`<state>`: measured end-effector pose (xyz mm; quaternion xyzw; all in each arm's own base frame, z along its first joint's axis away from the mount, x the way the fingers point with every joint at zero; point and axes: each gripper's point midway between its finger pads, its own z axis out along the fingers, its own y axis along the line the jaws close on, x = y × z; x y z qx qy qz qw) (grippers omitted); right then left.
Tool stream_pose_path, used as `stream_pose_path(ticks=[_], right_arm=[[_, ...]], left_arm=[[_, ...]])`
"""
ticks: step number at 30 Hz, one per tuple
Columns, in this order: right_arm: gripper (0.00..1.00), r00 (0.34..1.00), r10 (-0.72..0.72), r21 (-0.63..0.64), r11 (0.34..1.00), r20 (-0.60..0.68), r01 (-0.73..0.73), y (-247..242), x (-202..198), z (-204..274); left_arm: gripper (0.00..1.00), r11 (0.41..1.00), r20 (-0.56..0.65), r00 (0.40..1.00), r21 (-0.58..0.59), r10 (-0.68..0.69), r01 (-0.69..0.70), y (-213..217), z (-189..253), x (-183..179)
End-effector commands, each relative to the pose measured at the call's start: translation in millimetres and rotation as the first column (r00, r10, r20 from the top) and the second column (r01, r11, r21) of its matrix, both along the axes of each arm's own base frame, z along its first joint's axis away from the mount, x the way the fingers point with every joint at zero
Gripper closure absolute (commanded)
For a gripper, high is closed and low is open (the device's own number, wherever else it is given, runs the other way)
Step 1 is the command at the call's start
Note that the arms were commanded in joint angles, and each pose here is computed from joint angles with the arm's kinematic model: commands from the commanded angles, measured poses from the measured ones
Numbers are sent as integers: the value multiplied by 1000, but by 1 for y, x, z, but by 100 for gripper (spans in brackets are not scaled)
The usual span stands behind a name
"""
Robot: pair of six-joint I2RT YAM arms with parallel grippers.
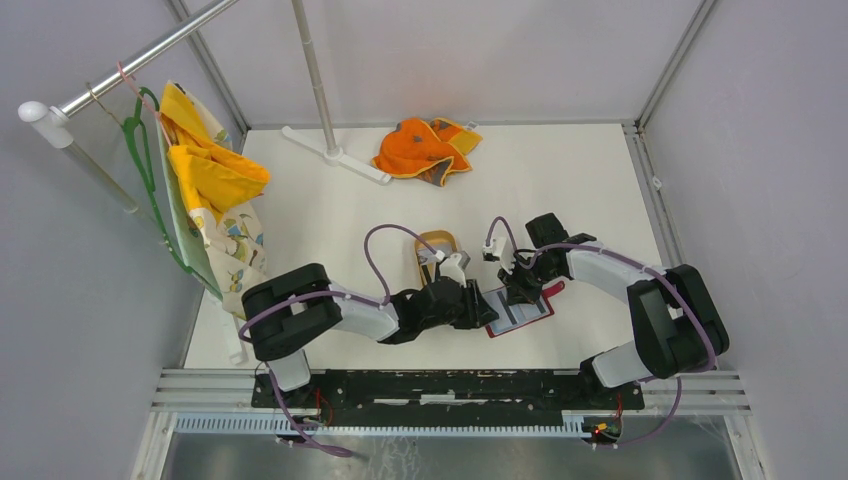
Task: Put the credit cards into the card holder
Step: Insert the credit card into the card holder.
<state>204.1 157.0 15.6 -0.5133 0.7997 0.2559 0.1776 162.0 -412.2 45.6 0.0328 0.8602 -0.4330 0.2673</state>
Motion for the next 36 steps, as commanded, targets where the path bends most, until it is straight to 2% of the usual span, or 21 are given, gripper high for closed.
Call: stream_pose_path(ticks=[1, 13, 36], right_arm=[[92, 1000, 15, -39, 999, -16, -16, -4, -3, -7], [92, 1000, 17, -37, 999, -16, -17, -4, -3, -6], [91, 1000, 19, -34, 999, -14, -19, -4, -3, -5]], left_arm=[[59, 999, 28, 1000, -46, 14, -13, -8, 20, 3], [61, 999, 1, 1000, -32, 6, -6, -20, 7, 6], [59, 1000, -23, 999, 0, 23, -23, -13, -3, 5]])
